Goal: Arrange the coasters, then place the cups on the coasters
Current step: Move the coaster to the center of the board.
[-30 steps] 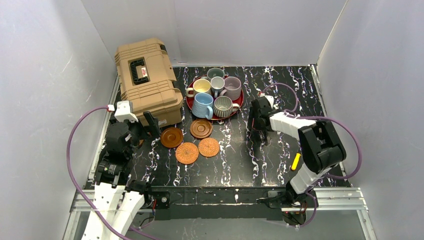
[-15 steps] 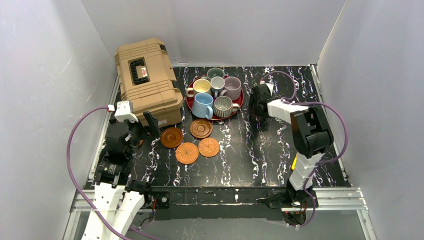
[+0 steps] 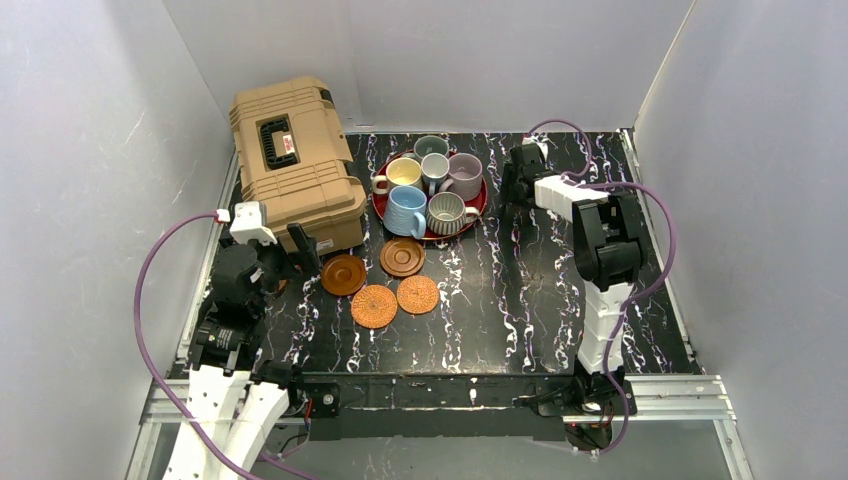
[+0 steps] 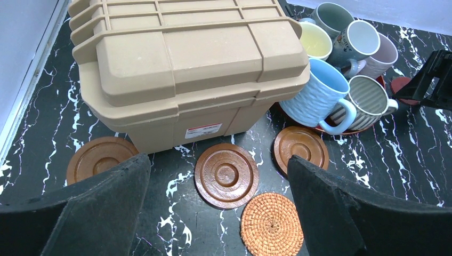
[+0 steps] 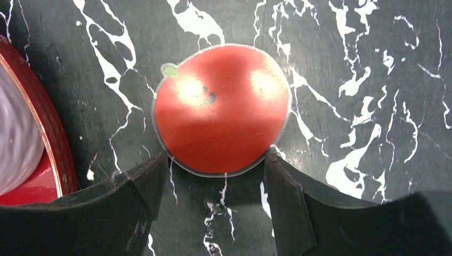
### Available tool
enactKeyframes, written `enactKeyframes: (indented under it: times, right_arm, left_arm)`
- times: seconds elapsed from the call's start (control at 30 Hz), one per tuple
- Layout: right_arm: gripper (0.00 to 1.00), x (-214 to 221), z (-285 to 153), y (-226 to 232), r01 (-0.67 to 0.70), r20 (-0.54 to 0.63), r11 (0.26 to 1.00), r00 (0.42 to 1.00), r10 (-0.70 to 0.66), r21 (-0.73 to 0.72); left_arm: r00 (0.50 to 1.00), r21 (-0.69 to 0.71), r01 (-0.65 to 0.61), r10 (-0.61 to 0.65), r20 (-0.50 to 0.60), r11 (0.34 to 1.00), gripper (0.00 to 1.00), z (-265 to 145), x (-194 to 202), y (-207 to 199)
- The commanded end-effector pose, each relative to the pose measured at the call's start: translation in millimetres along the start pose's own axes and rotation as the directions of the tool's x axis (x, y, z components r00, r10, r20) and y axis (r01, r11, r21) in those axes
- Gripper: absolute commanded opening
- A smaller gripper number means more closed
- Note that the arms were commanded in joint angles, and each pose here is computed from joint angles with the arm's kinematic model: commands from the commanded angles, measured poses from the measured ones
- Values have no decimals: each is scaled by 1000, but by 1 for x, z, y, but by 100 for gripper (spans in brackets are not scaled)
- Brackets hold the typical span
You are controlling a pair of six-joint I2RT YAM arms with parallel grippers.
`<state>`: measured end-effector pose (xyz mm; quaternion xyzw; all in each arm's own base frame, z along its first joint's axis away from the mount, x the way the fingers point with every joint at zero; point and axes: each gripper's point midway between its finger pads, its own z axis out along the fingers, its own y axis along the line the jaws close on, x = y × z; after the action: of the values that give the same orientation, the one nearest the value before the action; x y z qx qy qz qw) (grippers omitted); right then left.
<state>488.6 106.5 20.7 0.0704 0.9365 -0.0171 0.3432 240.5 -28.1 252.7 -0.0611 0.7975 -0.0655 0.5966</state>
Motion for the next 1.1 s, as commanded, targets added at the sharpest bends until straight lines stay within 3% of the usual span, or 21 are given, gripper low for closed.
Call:
enactKeyframes:
  times: [0.0, 0.1, 0.27, 0.37, 0.73, 0.93, 1.07]
  right_arm:
    - [75, 82, 24, -10, 46, -265, 999, 963, -47, -8]
    - [76, 80, 24, -8, 48, -262, 999, 964, -51, -16]
    - [93, 73, 15, -5, 53, -250, 998, 966, -63, -44]
    - [98, 65, 1, -5, 57, -224, 996, 972, -70, -64]
    - [98, 29, -79, -6, 81, -60, 983, 994, -92, -165]
    - [98, 51, -138, 9, 209, 29, 969, 978, -207, -133]
    - [98, 78, -179, 43, 223, 95, 948, 974, -206, -226]
  left_arm:
    - [1000, 17, -15, 14, 5, 1000, 99, 0, 0, -2]
    - [1000, 19, -14, 14, 5, 1000, 99, 0, 0, -3]
    - [1000, 23, -15, 15, 2, 1000, 99, 1, 0, -3]
    - [1000, 37, -16, 16, -4, 999, 99, 2, 1, -6]
    - [999, 63, -18, 20, -31, 998, 99, 4, 5, -11]
    - [999, 69, -16, 18, -37, 997, 99, 5, 6, -13]
    - [999, 70, -15, 19, -45, 997, 99, 6, 7, -13]
